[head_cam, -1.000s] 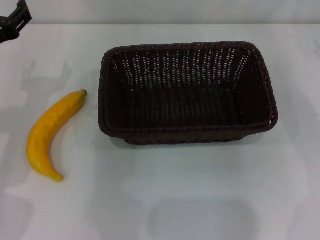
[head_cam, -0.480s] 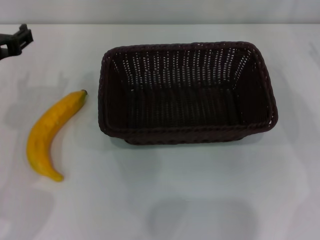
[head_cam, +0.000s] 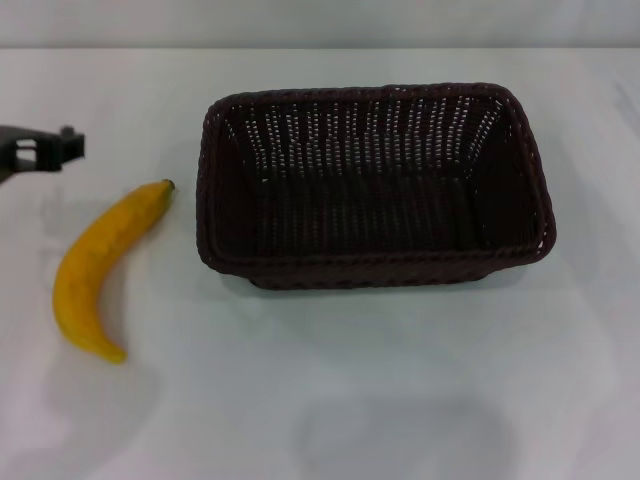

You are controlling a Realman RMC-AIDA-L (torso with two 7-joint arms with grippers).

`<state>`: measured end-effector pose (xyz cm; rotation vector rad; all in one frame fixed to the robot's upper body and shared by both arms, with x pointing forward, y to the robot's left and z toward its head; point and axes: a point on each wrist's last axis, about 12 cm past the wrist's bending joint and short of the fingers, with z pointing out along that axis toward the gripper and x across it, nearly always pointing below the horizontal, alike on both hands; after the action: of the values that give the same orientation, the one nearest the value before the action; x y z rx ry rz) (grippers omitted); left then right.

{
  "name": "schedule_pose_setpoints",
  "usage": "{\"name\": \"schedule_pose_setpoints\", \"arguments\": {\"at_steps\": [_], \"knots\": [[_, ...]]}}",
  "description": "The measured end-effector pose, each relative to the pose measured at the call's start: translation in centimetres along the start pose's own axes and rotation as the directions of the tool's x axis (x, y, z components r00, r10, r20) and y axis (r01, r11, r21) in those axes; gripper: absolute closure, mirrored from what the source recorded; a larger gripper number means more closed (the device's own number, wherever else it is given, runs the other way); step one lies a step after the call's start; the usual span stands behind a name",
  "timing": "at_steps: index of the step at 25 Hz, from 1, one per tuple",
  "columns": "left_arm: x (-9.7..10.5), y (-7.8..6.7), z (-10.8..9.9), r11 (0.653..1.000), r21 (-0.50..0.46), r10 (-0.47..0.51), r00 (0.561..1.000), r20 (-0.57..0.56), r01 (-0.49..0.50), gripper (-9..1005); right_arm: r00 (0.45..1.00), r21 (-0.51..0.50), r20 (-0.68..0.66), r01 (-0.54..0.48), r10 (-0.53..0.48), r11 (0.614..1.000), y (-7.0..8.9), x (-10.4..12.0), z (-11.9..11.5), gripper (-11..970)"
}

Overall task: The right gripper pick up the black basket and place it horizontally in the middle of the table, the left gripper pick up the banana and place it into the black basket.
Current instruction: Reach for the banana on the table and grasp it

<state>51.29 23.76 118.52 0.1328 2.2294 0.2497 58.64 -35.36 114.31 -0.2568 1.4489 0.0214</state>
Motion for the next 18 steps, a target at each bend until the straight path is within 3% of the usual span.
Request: {"name": "schedule_pose_setpoints", "arguments": {"at_steps": [6, 18], "knots": [[-0.1, -1.8, -0.5, 0.997, 0.026, 0.072, 0.995, -0.062, -0.071, 122, 1.0, -0.004, 0.01, 0.004, -0.004, 1.0, 0.0, -0.3, 0.2, 234], [0.8, -2.8, -1.2, 0.998, 0.044, 0.054, 0.992, -0.112, -0.049, 122, 0.999, -0.014, 0.036, 0.011, -0.01, 1.0, 0.0, -0.8, 0.2, 234]]}}
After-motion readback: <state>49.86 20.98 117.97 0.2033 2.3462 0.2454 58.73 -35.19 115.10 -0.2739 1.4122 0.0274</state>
